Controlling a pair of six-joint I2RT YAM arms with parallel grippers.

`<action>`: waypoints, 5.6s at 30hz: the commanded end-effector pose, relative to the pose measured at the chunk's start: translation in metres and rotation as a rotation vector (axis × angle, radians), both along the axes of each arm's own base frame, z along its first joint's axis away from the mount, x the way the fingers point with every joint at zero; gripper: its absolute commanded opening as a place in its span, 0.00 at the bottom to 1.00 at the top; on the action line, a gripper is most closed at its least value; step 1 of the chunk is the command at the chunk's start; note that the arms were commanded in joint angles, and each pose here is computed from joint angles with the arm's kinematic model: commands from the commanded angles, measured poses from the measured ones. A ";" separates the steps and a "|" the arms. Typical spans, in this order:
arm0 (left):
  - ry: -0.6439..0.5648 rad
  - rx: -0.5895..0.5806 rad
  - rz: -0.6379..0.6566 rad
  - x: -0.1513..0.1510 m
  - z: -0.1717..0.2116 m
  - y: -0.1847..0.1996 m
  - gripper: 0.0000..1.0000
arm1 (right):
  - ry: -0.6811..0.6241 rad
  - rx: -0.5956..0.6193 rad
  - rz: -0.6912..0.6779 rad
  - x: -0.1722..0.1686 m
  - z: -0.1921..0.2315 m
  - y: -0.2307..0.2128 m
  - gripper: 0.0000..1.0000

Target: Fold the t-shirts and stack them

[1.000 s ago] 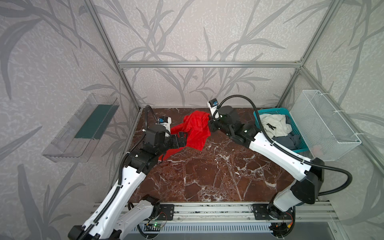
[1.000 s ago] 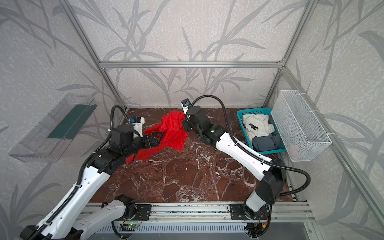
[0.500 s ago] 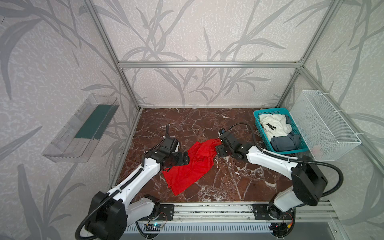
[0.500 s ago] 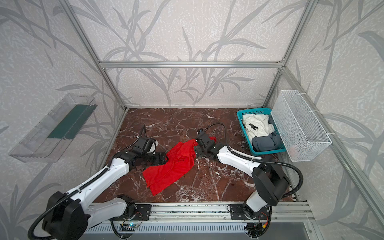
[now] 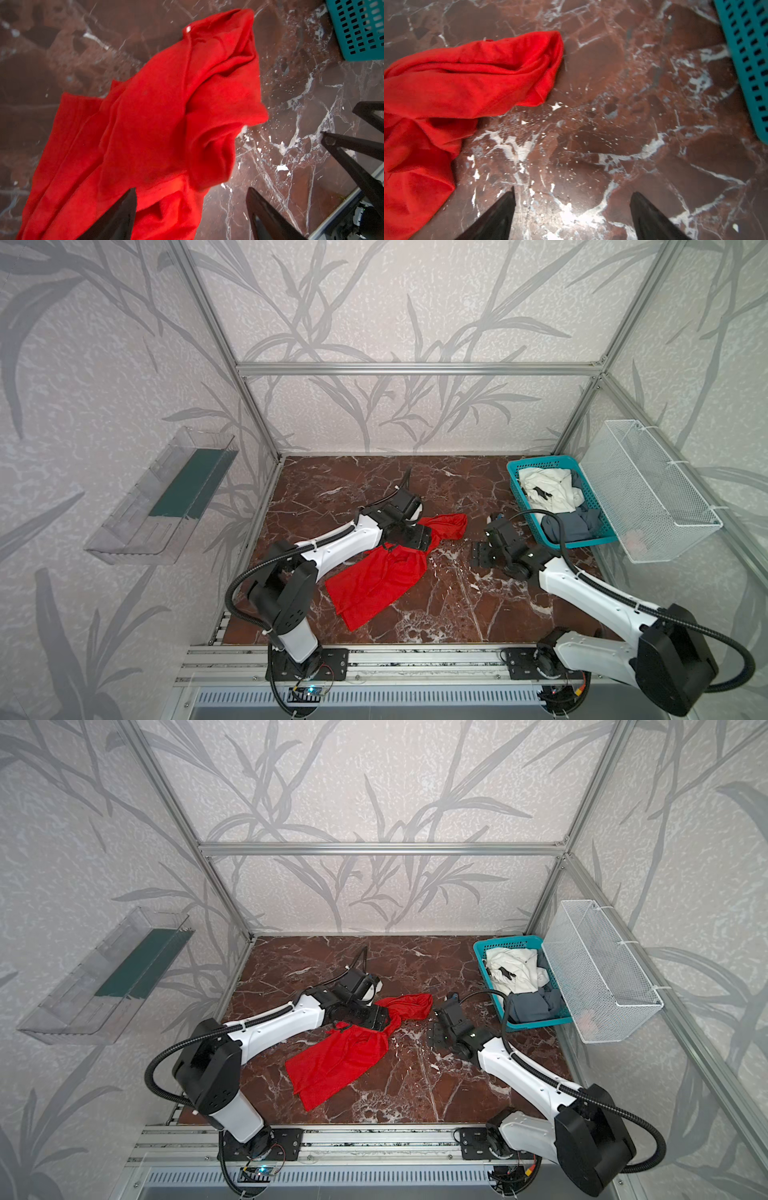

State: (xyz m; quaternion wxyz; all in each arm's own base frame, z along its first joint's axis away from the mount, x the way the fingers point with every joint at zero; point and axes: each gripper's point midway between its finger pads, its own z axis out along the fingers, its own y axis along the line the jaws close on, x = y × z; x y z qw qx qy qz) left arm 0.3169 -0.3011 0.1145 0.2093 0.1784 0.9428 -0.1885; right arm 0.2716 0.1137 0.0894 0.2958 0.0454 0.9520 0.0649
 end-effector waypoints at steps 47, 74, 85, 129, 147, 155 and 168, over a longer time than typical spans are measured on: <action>-0.316 -0.157 0.455 0.089 0.217 0.045 0.00 | -0.149 0.135 0.005 -0.030 0.070 -0.030 0.88; 0.194 -0.191 0.257 0.010 0.003 0.008 0.48 | 0.063 0.140 0.163 0.020 0.013 0.042 0.85; 0.314 -0.119 0.343 -0.011 -0.043 -0.014 0.45 | 0.041 0.121 0.139 0.012 0.002 0.023 0.85; -0.594 -0.484 0.129 0.071 0.395 0.002 0.00 | -0.127 0.154 0.104 -0.005 0.065 -0.008 0.85; -0.125 -0.206 1.062 -0.056 0.042 0.254 0.00 | -0.004 0.167 0.285 0.028 0.014 0.073 0.85; -0.156 -0.155 1.065 -0.079 0.036 0.270 0.00 | 0.108 0.174 0.388 0.027 -0.016 0.126 0.80; -0.131 -0.160 1.046 -0.073 0.033 0.262 0.00 | 0.141 0.215 0.523 0.019 -0.028 0.185 0.45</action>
